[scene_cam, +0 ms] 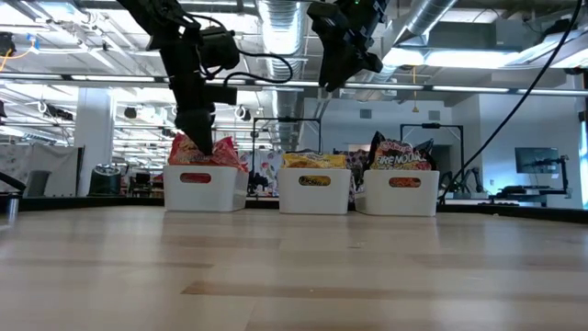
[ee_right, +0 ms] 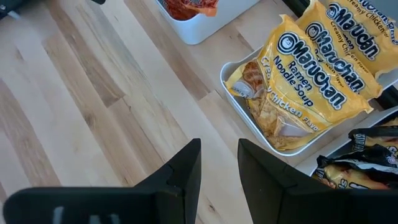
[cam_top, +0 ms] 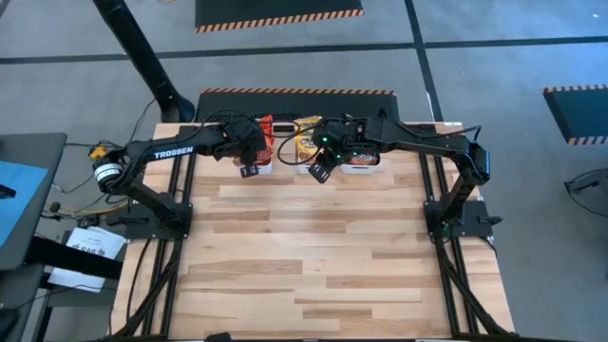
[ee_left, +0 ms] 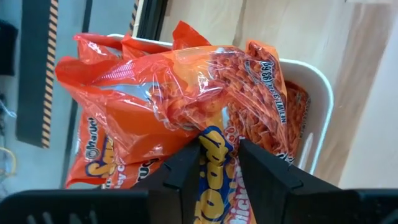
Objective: Sort Maruchan noodles
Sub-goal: Put the orange noodle pack into the left white bin
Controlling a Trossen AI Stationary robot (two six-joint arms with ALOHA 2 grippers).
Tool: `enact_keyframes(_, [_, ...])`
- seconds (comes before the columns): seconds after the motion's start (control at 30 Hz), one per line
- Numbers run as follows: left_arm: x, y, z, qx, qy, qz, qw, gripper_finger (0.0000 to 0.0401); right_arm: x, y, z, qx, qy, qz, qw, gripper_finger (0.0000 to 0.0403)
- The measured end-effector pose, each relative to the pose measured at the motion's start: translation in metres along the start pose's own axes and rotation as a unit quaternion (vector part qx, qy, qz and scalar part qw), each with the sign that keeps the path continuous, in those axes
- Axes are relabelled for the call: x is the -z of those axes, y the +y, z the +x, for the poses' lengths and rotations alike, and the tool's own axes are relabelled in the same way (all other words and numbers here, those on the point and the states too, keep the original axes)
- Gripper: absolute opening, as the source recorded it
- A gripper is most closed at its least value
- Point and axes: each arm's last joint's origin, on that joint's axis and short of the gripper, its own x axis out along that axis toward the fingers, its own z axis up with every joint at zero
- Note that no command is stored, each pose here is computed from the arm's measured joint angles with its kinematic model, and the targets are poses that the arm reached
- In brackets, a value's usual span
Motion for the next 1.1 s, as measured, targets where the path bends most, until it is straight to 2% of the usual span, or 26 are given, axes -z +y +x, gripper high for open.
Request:
enact_keyframes(0.5, [-0.001,0.0,-0.017,0.009,-0.038,-0.07,0.997,0.0105,0.0,0.0,0.0,0.0,0.001,0.0,1.0,0.0132])
enact_keyframes(0.7, [0.002,-0.002,-0.021,0.045,-0.043,-0.092,0.994,0.0105,0.0,0.0,0.0,0.0,0.001,0.0,1.0,0.0132])
enact_keyframes(1.1, [0.006,-0.001,-0.034,0.062,-0.054,-0.127,0.988,0.0105,0.0,0.0,0.0,0.0,0.001,0.0,1.0,0.0132])
